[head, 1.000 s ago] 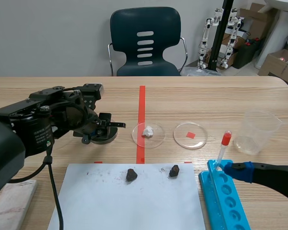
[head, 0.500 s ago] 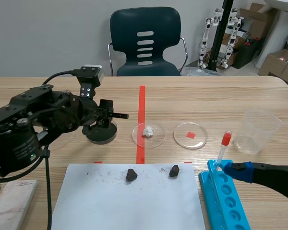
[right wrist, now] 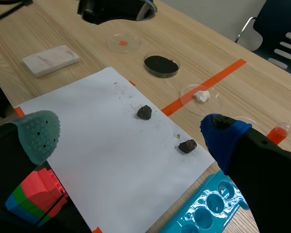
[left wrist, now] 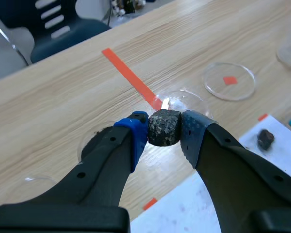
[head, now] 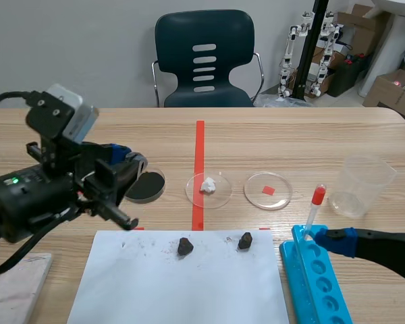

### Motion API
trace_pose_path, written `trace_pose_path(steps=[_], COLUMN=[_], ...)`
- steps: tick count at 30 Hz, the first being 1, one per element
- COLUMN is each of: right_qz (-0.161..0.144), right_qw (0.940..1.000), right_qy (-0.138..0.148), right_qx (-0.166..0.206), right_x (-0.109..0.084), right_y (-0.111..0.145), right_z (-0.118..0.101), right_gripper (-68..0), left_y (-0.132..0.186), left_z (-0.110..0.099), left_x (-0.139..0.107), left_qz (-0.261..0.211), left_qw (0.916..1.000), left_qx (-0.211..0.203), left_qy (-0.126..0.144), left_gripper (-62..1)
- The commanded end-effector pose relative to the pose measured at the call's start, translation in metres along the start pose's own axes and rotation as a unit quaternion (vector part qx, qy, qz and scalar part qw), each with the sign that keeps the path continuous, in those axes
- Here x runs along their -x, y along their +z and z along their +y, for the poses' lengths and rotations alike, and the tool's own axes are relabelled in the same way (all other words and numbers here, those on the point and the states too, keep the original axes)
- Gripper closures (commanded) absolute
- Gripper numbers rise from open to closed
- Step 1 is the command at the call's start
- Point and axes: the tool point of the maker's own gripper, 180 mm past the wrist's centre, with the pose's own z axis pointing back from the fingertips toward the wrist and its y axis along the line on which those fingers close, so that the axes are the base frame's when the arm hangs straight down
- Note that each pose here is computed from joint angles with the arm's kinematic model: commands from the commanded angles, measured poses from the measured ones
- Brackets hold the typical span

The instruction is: Lower the mineral onto the iron filings and hold still

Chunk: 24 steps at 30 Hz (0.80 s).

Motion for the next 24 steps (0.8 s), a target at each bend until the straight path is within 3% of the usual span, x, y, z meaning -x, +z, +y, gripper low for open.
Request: trace_pose_path(steps=[1,7,11,18,24], right_qz=[-0.021,-0.021,-0.021,-0.021,-0.021], right_qw=[0.9998,0.9998,0.9998,0.9998,0.9998], right_qy=[0.003,0.003,0.003,0.003,0.003], right_qx=[0.007,0.007,0.007,0.007,0.007], right_x=[-0.012,-0.012,-0.012,-0.012,-0.012], right_y=[-0.002,-0.002,-0.002,-0.002,-0.002], right_z=[-0.004,-0.004,-0.004,-0.004,-0.004], right_gripper=[-60.6,-60.6,-60.6,-60.6,-60.6], left_y=[0.011,0.060,0.081,0.101,0.101], left_z=[-0.009,-0.035,-0.054,-0.074,-0.075], left_x=[-0.007,-0.035,-0.050,-0.049,-0.046], left_qz=[-0.016,-0.061,-0.069,-0.064,-0.056], left_qw=[0.9999,0.9981,0.9969,0.9963,0.9965], left_qx=[0.004,0.007,0.020,0.039,0.040], left_qy=[-0.003,-0.002,-0.032,-0.043,-0.047], left_gripper=[-13.4,-13.4,-13.4,-13.4,-13.4])
